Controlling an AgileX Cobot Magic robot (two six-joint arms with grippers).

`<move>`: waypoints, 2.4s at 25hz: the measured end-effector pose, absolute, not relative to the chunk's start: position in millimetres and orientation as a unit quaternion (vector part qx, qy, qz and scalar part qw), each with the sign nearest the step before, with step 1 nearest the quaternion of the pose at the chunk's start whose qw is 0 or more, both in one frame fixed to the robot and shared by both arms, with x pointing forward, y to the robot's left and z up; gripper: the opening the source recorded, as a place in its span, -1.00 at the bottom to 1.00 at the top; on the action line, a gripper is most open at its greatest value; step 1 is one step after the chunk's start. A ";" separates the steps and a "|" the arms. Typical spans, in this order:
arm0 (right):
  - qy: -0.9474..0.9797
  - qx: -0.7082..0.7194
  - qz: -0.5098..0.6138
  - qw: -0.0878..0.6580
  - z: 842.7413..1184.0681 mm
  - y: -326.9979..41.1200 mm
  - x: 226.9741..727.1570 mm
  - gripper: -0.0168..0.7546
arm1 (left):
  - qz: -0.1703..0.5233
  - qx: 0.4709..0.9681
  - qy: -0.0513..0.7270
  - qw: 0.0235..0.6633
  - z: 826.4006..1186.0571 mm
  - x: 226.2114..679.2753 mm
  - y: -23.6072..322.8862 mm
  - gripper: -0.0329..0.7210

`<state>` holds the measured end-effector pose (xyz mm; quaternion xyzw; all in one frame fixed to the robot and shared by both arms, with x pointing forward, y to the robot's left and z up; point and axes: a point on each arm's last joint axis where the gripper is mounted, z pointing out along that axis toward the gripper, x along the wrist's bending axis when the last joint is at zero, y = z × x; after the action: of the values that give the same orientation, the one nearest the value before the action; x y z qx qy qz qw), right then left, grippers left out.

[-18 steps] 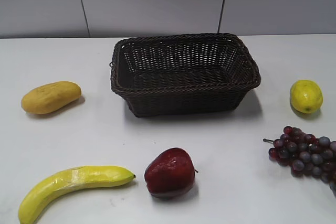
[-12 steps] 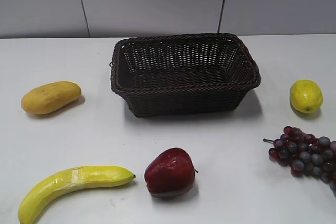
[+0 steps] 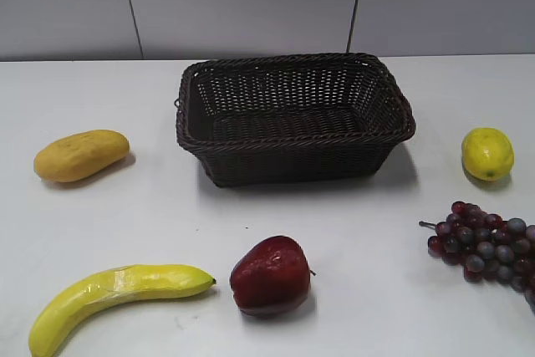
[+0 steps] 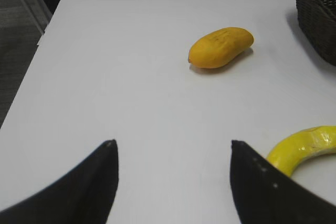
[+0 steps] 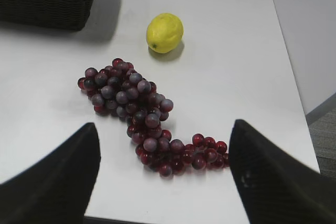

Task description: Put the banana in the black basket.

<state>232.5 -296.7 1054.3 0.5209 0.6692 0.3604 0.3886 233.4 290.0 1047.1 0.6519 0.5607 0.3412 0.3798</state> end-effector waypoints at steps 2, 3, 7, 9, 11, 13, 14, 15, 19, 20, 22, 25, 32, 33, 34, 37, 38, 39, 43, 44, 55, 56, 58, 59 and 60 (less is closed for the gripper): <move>0.669 0.521 0.360 0.389 1054.3 -296.7 232.5 0.54 | 0.341 0.652 0.561 0.380 1047.1 233.4 290.0 0.39; 0.669 0.521 0.360 0.389 1054.3 -296.7 232.5 0.54 | 0.341 0.652 0.561 0.380 1047.1 233.4 290.0 0.39; 0.669 0.521 0.360 0.389 1054.3 -296.7 232.5 0.54 | 0.341 0.652 0.561 0.380 1047.1 233.4 290.0 0.38; 0.669 0.521 0.360 0.389 1054.3 -296.7 232.5 0.54 | 0.341 0.652 0.561 0.380 1047.1 233.4 290.0 0.38; 0.669 0.521 0.360 0.389 1054.3 -296.7 232.5 0.54 | 0.341 0.652 0.561 0.380 1047.1 233.4 290.0 0.38; 0.669 0.521 0.360 0.389 1054.3 -296.7 232.5 0.54 | 0.341 0.652 0.561 0.380 1047.1 233.4 289.9 0.38; 0.669 0.521 0.360 0.389 1054.3 -296.7 232.5 0.54 | 0.341 0.652 0.561 0.380 1047.1 233.4 289.9 0.38; 0.669 0.521 0.360 0.389 1054.3 -296.7 232.5 0.54 | 0.341 0.652 0.561 0.380 1047.1 233.4 289.9 0.38; 0.669 0.521 0.360 0.389 1054.3 -296.7 232.5 0.54 | 0.342 0.652 0.561 0.379 1047.1 233.4 290.2 0.39; 0.669 0.521 0.360 0.389 1054.3 -296.7 232.5 0.54 | 0.343 0.652 0.561 0.377 1047.1 233.4 290.5 0.41; 0.669 0.521 0.360 0.389 1054.3 -296.7 232.5 0.54 | 0.344 0.652 0.561 0.377 1047.1 233.4 290.6 0.54; 0.669 0.521 0.360 0.389 1054.3 -296.7 232.5 0.54 | 0.342 0.652 0.560 0.380 1047.3 233.5 290.1 0.80; 0.669 0.521 0.360 0.389 1054.3 -296.7 232.5 0.54 | 0.292 0.692 0.554 0.359 1047.7 252.1 286.0 0.76; 0.669 0.521 0.360 0.389 1054.3 -296.7 232.5 0.54 | 0.286 0.697 0.551 0.358 1048.5 254.7 285.6 0.75; 0.669 0.521 0.360 0.389 1054.3 -296.7 232.5 0.54 | 0.284 0.702 0.545 0.360 1050.4 256.6 285.3 0.74; 0.669 0.521 0.360 0.389 1054.3 -296.7 232.5 0.54 | 0.275 0.719 0.524 0.363 1054.1 263.8 283.6 0.71; 0.669 0.521 0.360 0.389 1054.3 -296.7 232.5 0.54 | 0.270 0.729 0.513 0.365 1055.4 265.2 282.7 0.70; 0.669 0.521 0.360 0.389 1054.3 -296.7 232.5 0.54 | 0.263 0.739 0.501 0.366 1055.6 267.2 281.6 0.68; 0.669 0.521 0.361 0.389 1054.4 -296.7 232.5 0.54 | 0.229 0.782 0.464 0.347 1052.7 277.7 276.7 0.66; 0.669 0.521 0.361 0.389 1054.4 -296.7 232.5 0.54 | 0.219 0.792 0.458 0.339 1051.5 281.9 275.1 0.66; 0.669 0.521 0.361 0.389 1054.4 -296.7 232.5 0.54 | 0.158 0.894 0.326 0.264 1046.9 345.0 237.1 0.65; 0.669 0.521 0.361 0.389 1054.4 -296.7 232.5 0.54 | 0.153 0.902 0.312 0.255 1044.8 350.4 232.3 0.65; 0.669 0.521 0.361 0.389 1054.4 -296.7 232.5 0.54 | 0.136 0.921 0.286 0.229 1037.0 363.6 221.8 0.65; 0.669 0.521 0.361 0.389 1054.4 -296.7 232.5 0.54 | 0.127 0.928 0.275 0.217 1032.8 370.1 216.1 0.65; 0.669 0.521 0.361 0.389 1054.4 -296.7 232.5 0.54 | 0.124 0.933 0.266 0.208 1029.9 375.9 210.9 0.65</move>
<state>232.5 -296.7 1054.4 0.5207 0.6690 0.3607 0.3889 375.9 210.9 1029.9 0.9331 0.2658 0.1236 0.2085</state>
